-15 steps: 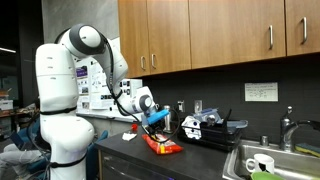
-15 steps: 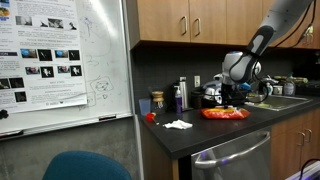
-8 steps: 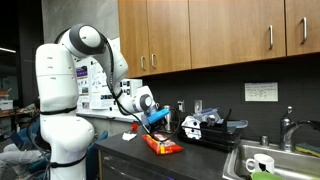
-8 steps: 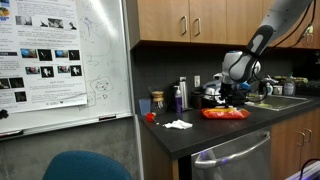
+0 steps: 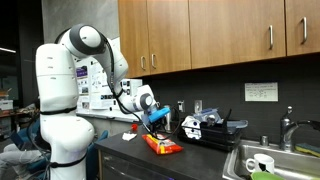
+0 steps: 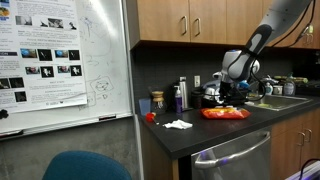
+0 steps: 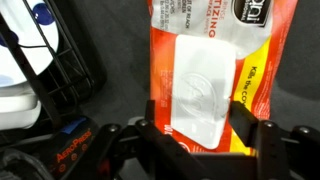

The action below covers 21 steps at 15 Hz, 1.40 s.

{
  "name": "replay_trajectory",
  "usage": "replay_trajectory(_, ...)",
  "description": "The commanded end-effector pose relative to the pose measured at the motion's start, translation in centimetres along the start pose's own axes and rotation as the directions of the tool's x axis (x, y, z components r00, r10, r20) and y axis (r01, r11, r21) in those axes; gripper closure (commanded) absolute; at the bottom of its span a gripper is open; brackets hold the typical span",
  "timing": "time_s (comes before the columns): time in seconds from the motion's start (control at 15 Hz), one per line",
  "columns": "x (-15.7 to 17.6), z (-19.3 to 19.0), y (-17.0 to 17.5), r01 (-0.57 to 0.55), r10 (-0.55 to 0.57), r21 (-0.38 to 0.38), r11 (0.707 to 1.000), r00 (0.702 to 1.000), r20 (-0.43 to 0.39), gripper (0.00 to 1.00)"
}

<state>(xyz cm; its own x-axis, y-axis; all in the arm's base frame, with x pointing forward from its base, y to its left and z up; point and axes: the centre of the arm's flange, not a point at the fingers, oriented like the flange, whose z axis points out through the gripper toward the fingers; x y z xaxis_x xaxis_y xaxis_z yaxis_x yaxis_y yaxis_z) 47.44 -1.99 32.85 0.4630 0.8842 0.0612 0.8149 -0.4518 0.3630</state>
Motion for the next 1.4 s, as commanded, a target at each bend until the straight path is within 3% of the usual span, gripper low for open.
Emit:
replay_trajectory(0.0,-0.2,0.2,0.8,0.01,-0.01,0.003,1.0,1.0,-0.016,0.58)
replay_trajectory(0.4,-0.5,0.3,0.8,0.007,-0.007,0.015,1.0,1.0,-0.023,1.0)
replay_trajectory(0.73,-0.8,-0.4,0.8,0.047,-0.046,0.034,0.998,0.999,-0.017,1.0)
replay_trajectory(1.33,-0.7,-0.7,1.3,0.083,-0.083,-0.003,0.997,0.996,-0.027,0.99)
